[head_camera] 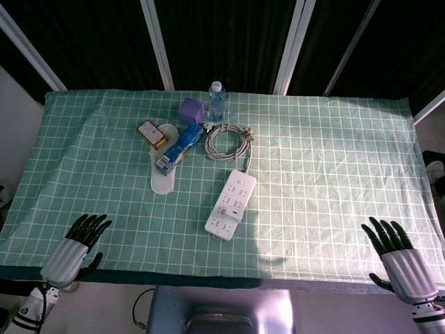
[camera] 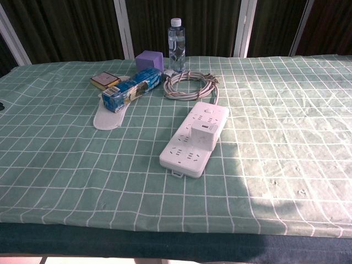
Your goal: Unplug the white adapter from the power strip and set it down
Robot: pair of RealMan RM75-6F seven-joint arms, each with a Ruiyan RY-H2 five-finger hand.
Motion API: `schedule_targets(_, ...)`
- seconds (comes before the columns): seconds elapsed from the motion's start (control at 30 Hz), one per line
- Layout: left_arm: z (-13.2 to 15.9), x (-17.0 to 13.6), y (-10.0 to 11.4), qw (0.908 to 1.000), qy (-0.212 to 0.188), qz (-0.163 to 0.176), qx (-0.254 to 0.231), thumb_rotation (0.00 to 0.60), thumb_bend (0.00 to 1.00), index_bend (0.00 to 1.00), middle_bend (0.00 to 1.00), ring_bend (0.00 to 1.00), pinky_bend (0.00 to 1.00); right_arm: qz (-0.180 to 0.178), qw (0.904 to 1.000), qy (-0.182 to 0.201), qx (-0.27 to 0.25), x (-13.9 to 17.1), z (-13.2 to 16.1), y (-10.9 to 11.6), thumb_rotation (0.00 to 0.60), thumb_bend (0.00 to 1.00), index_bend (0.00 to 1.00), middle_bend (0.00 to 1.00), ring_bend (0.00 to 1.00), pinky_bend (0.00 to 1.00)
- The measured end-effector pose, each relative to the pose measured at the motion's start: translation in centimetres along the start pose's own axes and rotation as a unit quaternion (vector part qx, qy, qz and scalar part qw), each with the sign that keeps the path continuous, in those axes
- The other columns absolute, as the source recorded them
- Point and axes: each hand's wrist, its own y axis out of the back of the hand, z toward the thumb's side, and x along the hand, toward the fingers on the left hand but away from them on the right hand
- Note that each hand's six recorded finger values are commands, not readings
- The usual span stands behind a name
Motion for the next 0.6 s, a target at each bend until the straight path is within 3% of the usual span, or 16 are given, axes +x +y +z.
schedule_targets(0.37,0.9,0.2,-0.6,0.9998,-0.021,-0.005,0.002,0.600,0.50,0.00,0.03,0.00,0.05,0.002,0.9999,0.014,0.001,-0.5,0.6,-0.3,0.600,0.15,0.00,0.00,0.00,0.00)
schedule_targets(0.6,5.7,2.6,-3.0,0.9909,-0.125,-0.021,-0.046,0.600,0.56,0.00,0.03,0.00,0.07,0.008,0.9970,0.076,0.013,-3.4,3.4,-1.7,0.600,0.15,0.00,0.00,0.00,0.00)
